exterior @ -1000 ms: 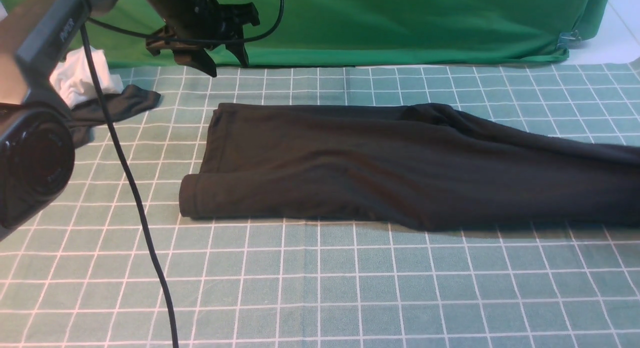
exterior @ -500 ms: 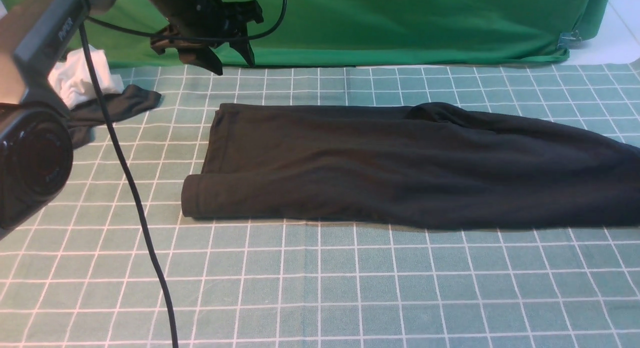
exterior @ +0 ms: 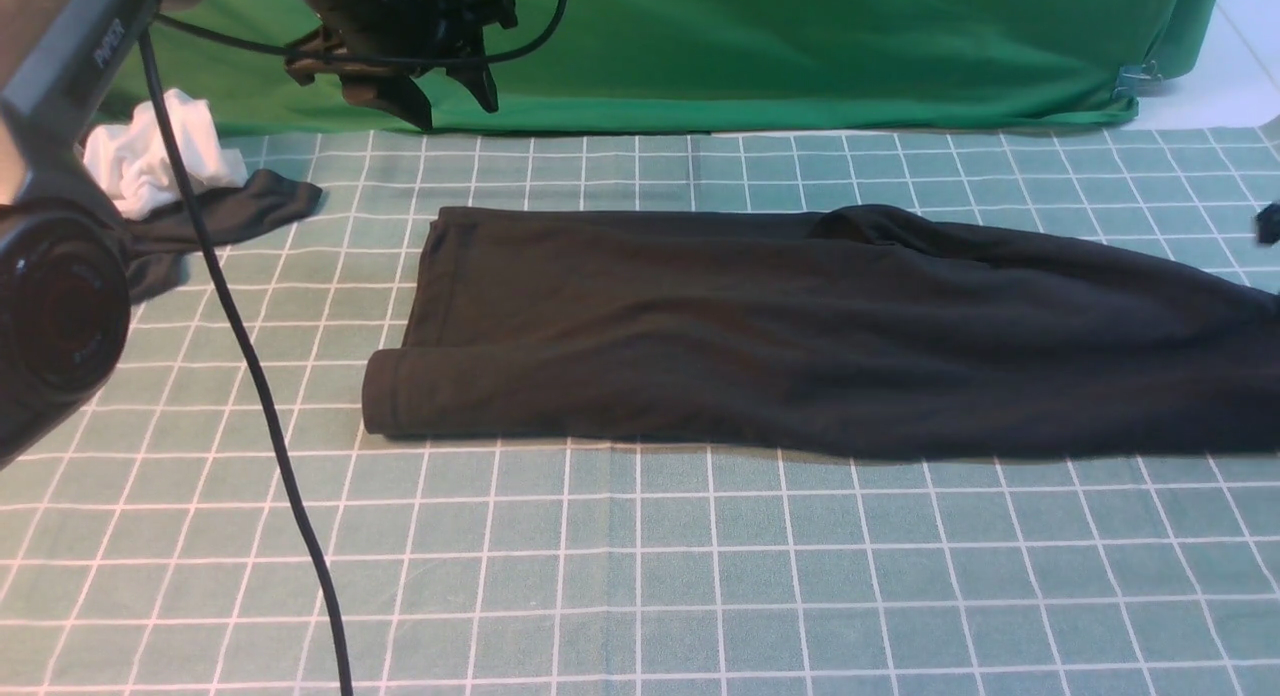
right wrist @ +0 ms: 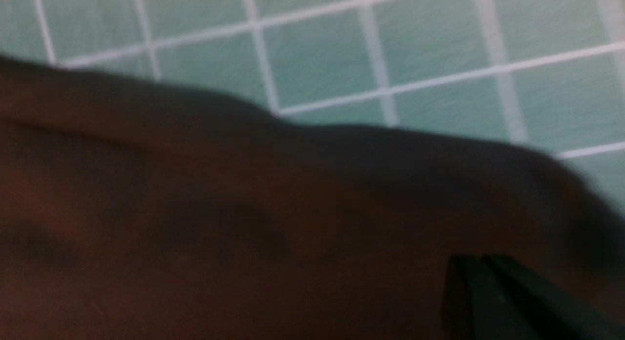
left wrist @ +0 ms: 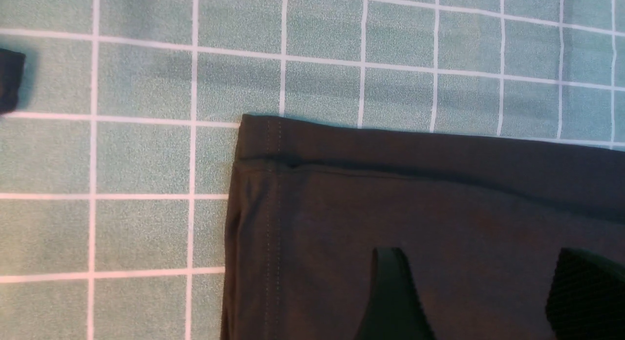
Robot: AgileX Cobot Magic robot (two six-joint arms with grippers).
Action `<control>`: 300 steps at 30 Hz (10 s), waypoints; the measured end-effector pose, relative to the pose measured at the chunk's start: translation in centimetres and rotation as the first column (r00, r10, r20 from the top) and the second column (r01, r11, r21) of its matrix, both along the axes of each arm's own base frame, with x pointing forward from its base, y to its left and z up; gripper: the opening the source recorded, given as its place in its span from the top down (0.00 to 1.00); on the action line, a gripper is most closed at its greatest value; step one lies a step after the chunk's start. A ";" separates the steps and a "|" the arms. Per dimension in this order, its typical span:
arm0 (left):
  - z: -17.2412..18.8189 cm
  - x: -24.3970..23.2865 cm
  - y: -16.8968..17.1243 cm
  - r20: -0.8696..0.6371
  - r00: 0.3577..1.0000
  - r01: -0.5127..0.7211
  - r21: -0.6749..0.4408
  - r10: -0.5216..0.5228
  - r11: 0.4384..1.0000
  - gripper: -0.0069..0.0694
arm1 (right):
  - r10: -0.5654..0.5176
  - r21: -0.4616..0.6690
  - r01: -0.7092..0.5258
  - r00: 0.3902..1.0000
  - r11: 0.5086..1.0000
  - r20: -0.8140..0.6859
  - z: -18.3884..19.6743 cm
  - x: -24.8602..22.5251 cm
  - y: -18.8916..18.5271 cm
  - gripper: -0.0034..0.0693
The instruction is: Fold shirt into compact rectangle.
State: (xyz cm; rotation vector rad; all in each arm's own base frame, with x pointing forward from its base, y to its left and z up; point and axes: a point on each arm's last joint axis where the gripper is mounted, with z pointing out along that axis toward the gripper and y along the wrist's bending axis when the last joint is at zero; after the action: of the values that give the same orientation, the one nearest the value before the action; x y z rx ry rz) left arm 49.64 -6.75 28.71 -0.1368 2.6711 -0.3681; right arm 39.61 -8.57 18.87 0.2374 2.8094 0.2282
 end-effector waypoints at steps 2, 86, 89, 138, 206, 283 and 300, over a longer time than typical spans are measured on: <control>0.0 0.0 0.0 0.001 1.000 -0.001 0.005 0.001 1.000 0.40 | 0.004 -0.025 -0.005 1.000 1.000 -0.029 -2.2 0.4 -0.3 0.93; -13.3 -10.6 -0.1 -0.435 0.900 -0.063 -0.113 0.008 0.992 0.34 | -0.078 -0.086 0.074 0.996 0.994 -0.046 1.1 -1.4 -4.1 0.88; -13.6 -10.5 -0.2 -0.444 0.896 -0.067 -0.161 -0.012 0.985 0.56 | -0.076 -0.077 0.070 0.995 0.995 -0.069 1.0 -1.6 -4.0 0.88; -4.8 -18.9 -3.9 -0.267 0.933 0.228 -0.082 -0.242 0.970 0.38 | -0.166 -0.211 0.149 0.984 0.966 -0.066 12.8 -10.7 -6.6 0.89; 3.3 -13.6 4.0 0.015 0.994 0.112 -0.231 -0.111 0.966 0.89 | 0.595 -0.241 -0.569 0.594 0.786 0.541 30.5 -21.3 19.9 0.93; 6.7 -17.2 5.1 0.028 0.989 0.145 -0.047 -0.144 0.988 0.89 | 0.292 -0.325 0.009 0.420 0.946 0.859 0.2 -34.0 9.0 0.70; 12.0 -36.4 4.1 0.504 0.860 0.107 -0.013 -0.085 0.994 0.89 | 0.293 -0.326 0.009 0.420 0.945 0.859 0.2 -34.0 9.0 0.63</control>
State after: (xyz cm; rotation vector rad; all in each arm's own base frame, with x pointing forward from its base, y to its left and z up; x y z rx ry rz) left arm 13.20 -2.68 40.73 0.0754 2.1546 -0.4236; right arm 5.60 0.43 19.03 -0.1802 1.7001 -0.0349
